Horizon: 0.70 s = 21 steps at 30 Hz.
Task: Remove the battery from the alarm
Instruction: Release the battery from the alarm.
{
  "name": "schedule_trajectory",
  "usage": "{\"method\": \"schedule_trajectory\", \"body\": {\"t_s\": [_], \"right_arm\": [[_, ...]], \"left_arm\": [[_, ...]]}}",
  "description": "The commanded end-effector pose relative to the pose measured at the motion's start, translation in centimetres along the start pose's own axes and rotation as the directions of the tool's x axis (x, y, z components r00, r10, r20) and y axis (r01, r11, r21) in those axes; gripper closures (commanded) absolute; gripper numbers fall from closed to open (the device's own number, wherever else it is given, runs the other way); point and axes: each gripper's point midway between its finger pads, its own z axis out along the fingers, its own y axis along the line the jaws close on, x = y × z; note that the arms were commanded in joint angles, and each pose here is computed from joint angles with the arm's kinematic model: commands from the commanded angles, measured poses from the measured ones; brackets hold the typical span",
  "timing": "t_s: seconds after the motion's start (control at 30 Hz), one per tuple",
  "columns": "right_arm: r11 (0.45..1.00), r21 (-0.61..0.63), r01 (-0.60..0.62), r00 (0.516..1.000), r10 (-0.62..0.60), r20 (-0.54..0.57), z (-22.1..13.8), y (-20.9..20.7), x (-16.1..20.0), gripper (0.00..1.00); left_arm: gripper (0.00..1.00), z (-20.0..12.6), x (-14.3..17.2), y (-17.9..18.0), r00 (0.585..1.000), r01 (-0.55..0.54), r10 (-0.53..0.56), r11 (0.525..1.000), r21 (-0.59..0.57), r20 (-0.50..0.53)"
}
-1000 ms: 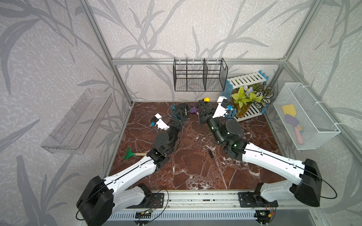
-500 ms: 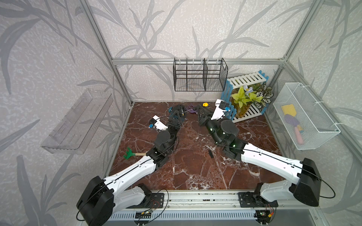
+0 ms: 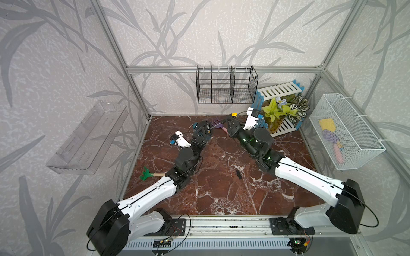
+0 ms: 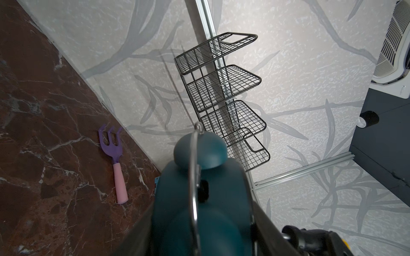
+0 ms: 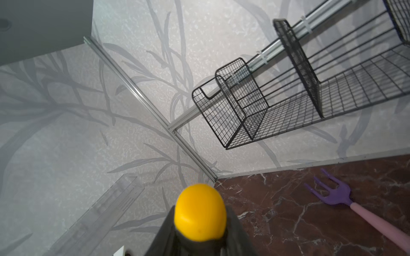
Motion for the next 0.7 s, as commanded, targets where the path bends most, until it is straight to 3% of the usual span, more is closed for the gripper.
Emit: {"method": "schedule_trajectory", "body": {"t_s": [0.0, 0.1, 0.2, 0.37, 0.67], "right_arm": [[0.963, -0.081, 0.256, 0.928, -0.268, -0.259, -0.3, 3.3, 7.8, 1.00], [0.944, -0.083, 0.320, 0.896, -0.330, -0.296, 0.5, 4.4, 9.3, 1.00], [0.963, -0.009, 0.268, 0.918, -0.258, -0.301, 1.0, 2.7, 9.5, 1.00], [0.990, 0.136, -0.025, 0.963, 0.061, -0.262, 1.1, -4.1, 7.9, 1.00], [0.925, 0.115, -0.363, 0.920, 0.376, -0.115, 0.0, -8.1, 6.7, 1.00]], "left_arm": [[0.86, -0.8, 0.3, -7.7, 0.995, 0.068, -0.049, 0.967, 0.247, -0.084], [0.86, -0.6, 0.7, -7.9, 0.995, 0.046, -0.022, 0.967, 0.250, -0.098], [0.87, -0.8, 0.6, -8.0, 0.995, 0.044, -0.020, 0.965, 0.257, -0.097], [0.87, -1.4, 0.1, -8.2, 0.996, 0.055, -0.032, 0.958, 0.282, -0.085], [0.87, -1.6, -0.1, -7.8, 0.995, 0.068, -0.045, 0.958, 0.278, -0.090]]}}
